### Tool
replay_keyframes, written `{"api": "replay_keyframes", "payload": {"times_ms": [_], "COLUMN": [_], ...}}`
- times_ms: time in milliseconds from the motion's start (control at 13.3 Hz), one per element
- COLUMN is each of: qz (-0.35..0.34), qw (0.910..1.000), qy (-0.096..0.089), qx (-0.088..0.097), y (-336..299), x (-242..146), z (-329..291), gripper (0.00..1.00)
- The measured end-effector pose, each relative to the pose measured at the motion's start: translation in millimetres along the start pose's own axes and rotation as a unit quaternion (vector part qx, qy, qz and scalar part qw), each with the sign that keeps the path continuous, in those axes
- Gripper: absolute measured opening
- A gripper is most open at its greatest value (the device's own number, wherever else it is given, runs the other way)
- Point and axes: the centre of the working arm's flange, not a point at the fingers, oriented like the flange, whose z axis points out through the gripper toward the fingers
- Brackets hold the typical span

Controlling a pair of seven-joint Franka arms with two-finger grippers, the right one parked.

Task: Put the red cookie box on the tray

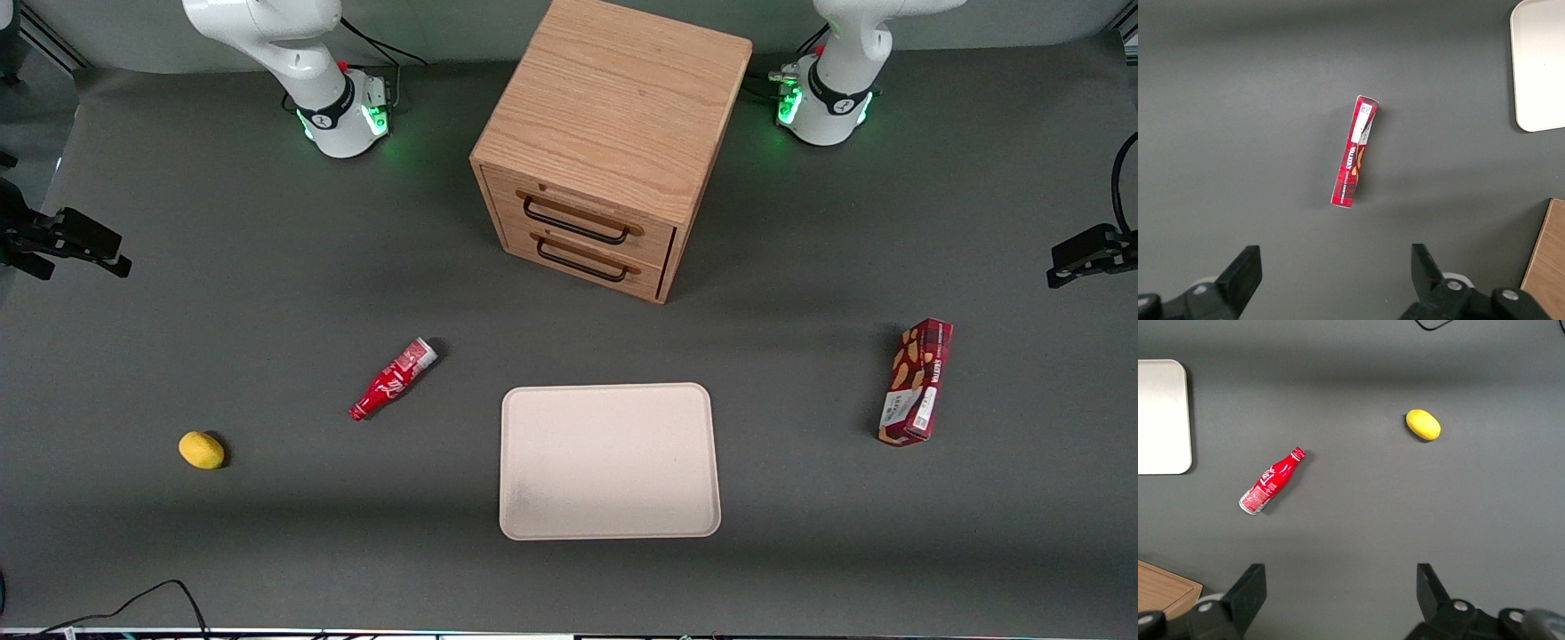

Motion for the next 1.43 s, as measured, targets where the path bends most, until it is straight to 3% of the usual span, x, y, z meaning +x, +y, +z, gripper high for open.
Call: {"api": "replay_keyframes", "payload": {"times_ms": [602,827,1203,1429], "qz": [0.002,0.009,0.041,0.103], "qw": [1.0000,0.9999,0.9981,0.9938], "qy": [-0.001,-0.010,-0.046,-0.041], "qx": [0.000,-0.002,-0.010,-0.010], "y": [2,9,9,4], "x": [1,7,35,52], "z": [1,11,77,134], "gripper": [1.00,1.00,1.00,1.00]}}
